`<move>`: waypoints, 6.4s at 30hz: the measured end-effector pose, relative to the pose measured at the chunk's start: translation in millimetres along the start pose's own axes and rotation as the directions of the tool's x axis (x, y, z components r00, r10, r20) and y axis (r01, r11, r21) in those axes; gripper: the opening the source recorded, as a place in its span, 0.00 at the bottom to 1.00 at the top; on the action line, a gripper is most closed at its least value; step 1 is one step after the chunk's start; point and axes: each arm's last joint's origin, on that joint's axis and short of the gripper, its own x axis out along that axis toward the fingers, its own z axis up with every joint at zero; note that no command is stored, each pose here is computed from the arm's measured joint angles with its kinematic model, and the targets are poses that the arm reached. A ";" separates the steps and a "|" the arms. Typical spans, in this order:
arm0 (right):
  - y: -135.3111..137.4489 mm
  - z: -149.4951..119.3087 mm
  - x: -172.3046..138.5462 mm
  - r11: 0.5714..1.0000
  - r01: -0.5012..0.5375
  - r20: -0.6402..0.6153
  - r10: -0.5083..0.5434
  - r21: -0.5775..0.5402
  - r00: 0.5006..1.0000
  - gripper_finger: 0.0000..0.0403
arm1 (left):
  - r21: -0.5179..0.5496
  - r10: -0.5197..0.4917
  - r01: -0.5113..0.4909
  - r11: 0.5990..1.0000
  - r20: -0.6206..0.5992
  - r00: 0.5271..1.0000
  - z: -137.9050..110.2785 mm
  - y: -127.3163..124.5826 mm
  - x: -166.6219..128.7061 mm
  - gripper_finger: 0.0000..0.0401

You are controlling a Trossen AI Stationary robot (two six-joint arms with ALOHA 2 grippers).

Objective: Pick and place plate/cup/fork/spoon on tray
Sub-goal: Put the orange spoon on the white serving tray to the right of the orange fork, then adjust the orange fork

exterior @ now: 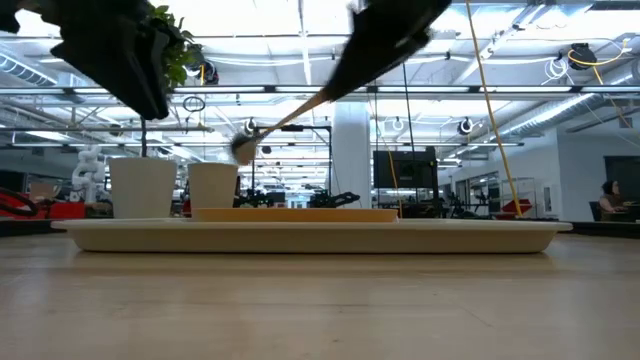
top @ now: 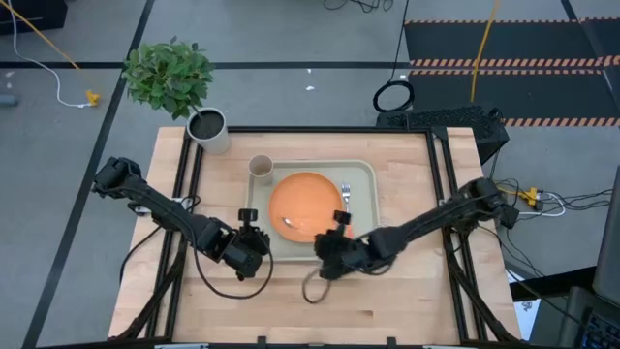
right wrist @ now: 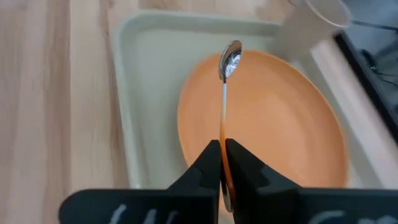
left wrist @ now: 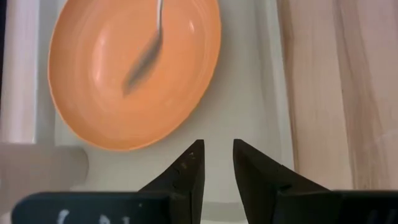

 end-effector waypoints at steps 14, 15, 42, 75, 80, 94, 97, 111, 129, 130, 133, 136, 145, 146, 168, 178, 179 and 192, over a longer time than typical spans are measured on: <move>-6.3 -61.3 -96.6 0.980 0.188 -0.304 -0.197 -0.057 0.932 0.00 | -0.065 0.010 -0.011 0.998 -0.007 1.000 4.0 7.3 -0.1 0.22; -8.7 -63.7 -98.6 0.975 0.208 -0.322 -0.221 -0.074 0.921 0.00 | -0.080 0.013 -0.013 0.997 -0.009 1.000 4.3 8.8 0.7 0.22; -51.1 -75.8 -34.9 0.901 0.337 -0.540 -0.433 -0.272 0.722 0.00 | -0.231 0.016 -0.004 0.973 0.049 0.999 14.4 18.6 6.2 0.22; -68.6 -116.4 21.0 0.963 0.216 -0.630 -0.267 -0.158 0.729 0.06 | -0.229 0.012 0.004 0.973 0.067 0.998 16.2 18.2 6.2 0.22; -66.7 -116.5 22.4 0.974 0.195 -0.644 -0.220 -0.111 0.732 0.10 | -0.218 0.012 0.003 0.976 0.068 0.998 16.3 18.1 6.1 0.22; -62.6 -115.3 26.8 0.987 0.149 -0.683 -0.070 0.058 0.727 0.13 | -0.215 0.012 0.004 0.977 0.070 0.997 16.6 18.3 6.2 0.22; -62.8 -115.0 27.0 0.986 0.159 -0.676 -0.082 0.053 0.733 0.12 | -0.215 0.012 0.004 0.977 0.070 0.997 16.6 18.3 6.3 0.22; -71.6 -121.4 17.3 0.923 0.374 -0.730 -0.195 0.088 0.655 0.01 | -0.212 0.012 0.003 0.977 0.070 0.997 16.6 18.2 6.3 0.22; -83.5 -122.4 12.1 0.858 0.500 -0.804 -0.212 0.119 0.555 0.02 | -0.261 0.033 -0.006 0.965 0.099 0.995 23.9 32.2 12.3 0.22; -84.5 -122.3 12.6 0.854 0.505 -0.810 -0.204 0.127 0.550 0.03 | -0.260 0.033 -0.006 0.966 0.098 0.995 23.9 32.2 12.3 0.22; -86.0 -121.9 14.3 0.850 0.505 -0.818 -0.182 0.148 0.546 0.07 | -0.257 0.032 -0.006 0.966 0.098 0.995 23.8 32.1 12.3 0.22; -85.3 -121.3 16.0 0.850 0.497 -0.819 -0.153 0.176 0.553 0.14 | -0.254 0.032 -0.006 0.967 0.098 0.995 23.8 32.2 12.3 0.22; -83.0 -120.4 17.7 0.841 0.491 -0.820 -0.107 0.226 0.562 0.32 | -0.239 0.032 -0.008 0.971 0.098 0.995 23.8 32.2 12.3 0.22; -83.0 -120.4 17.7 0.840 0.493 -0.821 -0.107 0.227 0.561 0.34 | -0.239 0.032 -0.008 0.971 0.098 0.995 23.8 32.2 12.3 0.22; -80.8 -123.2 13.1 0.918 0.351 -0.877 -0.006 0.186 0.481 0.42 | -0.233 0.032 -0.008 0.972 0.097 0.995 23.8 32.2 12.3 0.22; -87.7 -102.8 -15.6 0.902 0.284 -0.758 0.070 0.326 0.648 0.42 | -0.231 0.031 -0.008 0.973 0.098 0.995 23.9 32.1 12.3 0.22; -87.9 -97.7 -19.4 0.902 0.255 -0.707 0.073 0.347 0.703 0.42 | -0.232 0.031 -0.007 0.973 0.099 0.995 24.0 32.1 12.3 0.22; -72.0 -88.8 -0.3 0.973 -0.161 -0.056 0.172 0.165 0.983 0.20 | -0.234 0.027 0.005 0.972 0.132 0.991 27.3 31.7 11.9 0.22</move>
